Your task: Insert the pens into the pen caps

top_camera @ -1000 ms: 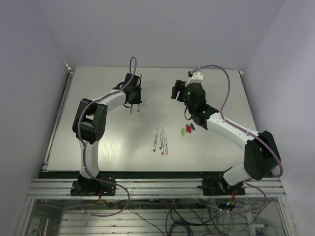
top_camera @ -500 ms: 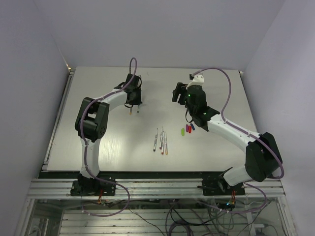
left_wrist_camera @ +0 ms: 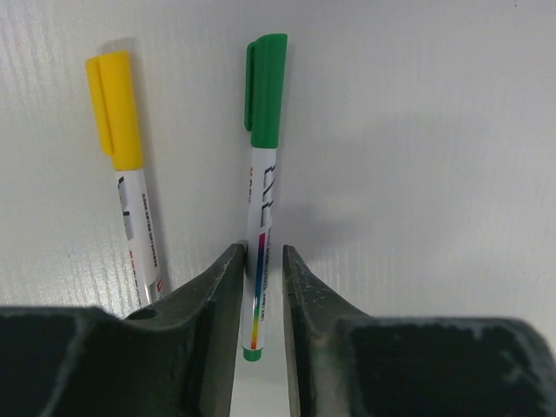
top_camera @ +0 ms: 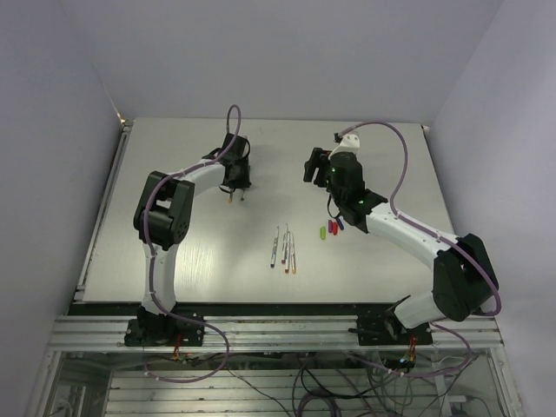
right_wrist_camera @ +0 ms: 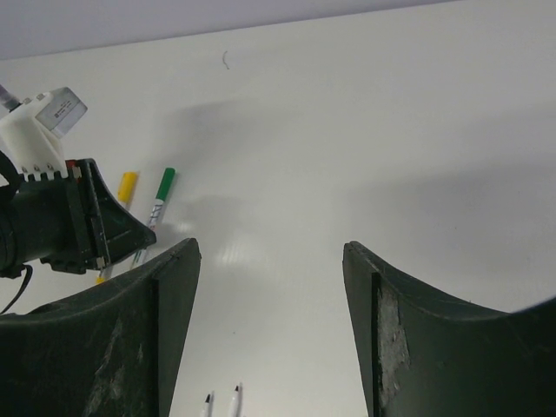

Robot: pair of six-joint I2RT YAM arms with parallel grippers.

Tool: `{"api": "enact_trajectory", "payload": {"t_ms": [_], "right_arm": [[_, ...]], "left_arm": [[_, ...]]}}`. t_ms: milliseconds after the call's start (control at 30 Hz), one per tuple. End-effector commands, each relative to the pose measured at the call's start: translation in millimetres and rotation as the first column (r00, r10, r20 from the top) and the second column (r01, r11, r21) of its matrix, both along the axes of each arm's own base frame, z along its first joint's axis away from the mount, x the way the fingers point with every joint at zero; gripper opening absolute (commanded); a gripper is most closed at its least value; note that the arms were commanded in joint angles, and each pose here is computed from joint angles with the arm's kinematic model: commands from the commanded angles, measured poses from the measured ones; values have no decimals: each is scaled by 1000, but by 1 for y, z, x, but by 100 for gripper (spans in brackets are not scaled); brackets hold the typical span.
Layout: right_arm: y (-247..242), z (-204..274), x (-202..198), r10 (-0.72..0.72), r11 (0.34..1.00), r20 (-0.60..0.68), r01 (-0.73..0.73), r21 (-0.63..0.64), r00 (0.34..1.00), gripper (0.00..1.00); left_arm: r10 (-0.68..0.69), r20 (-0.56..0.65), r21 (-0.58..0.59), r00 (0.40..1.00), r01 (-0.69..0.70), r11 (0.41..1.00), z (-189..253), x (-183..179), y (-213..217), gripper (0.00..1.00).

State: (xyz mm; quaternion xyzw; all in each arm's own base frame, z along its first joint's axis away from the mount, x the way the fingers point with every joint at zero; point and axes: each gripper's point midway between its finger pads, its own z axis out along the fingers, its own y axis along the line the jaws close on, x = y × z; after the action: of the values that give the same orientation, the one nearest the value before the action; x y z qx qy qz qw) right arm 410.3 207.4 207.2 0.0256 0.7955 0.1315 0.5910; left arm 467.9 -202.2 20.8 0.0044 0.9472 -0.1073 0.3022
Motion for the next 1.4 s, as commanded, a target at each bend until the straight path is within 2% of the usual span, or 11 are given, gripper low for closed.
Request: {"api": "enact_trajectory", "payload": {"t_ms": [0, 100, 133, 167, 200, 367, 633, 833, 1067, 1200, 1367], "right_arm": [[-2, 4, -3, -5, 1000, 11, 5, 11, 1000, 66], [-2, 5, -3, -5, 1000, 15, 5, 12, 1000, 66], [-2, 5, -3, -4, 1000, 17, 4, 11, 1000, 66], [-3, 5, -3, -5, 1000, 18, 5, 11, 1000, 66], [-3, 5, -3, -5, 1000, 19, 5, 13, 1000, 66], [-4, 9, -3, -7, 1000, 36, 6, 11, 999, 66], [-19, 13, 2, -70, 998, 51, 70, -6, 996, 66], [-47, 4, 3, -126, 983, -12, 127, 135, 992, 61], [-66, 12, -12, -138, 987, 38, 134, 94, 990, 65], [-75, 11, -22, -144, 988, 67, 139, 67, 987, 68], [-74, 13, -33, -112, 990, 99, 102, 99, 989, 70]], "left_arm": [[22, 5, -10, 1000, -22, 1000, -3, 3, 1, 37], [14, 30, -32, 999, -14, 999, 8, 8, -3, 45], [11, 39, -35, 999, -10, 999, 12, 10, -4, 57], [8, 48, -37, 999, -7, 999, 16, 11, -5, 66], [7, 56, -38, 998, -5, 999, 21, 13, -5, 67], [0, 116, -55, 993, 6, 998, 51, 19, -8, 68], [-73, 191, -172, 979, 106, 979, 99, 6, -31, 68], [-213, 217, -149, 953, 247, 957, 105, -38, -50, 70], [-402, 125, -75, 907, 412, 908, 83, -118, -71, 70], [-433, 65, -53, 899, 437, 898, 75, -150, -73, 70], [-432, -2, -39, 902, 432, 901, 62, -171, -70, 70]]}}
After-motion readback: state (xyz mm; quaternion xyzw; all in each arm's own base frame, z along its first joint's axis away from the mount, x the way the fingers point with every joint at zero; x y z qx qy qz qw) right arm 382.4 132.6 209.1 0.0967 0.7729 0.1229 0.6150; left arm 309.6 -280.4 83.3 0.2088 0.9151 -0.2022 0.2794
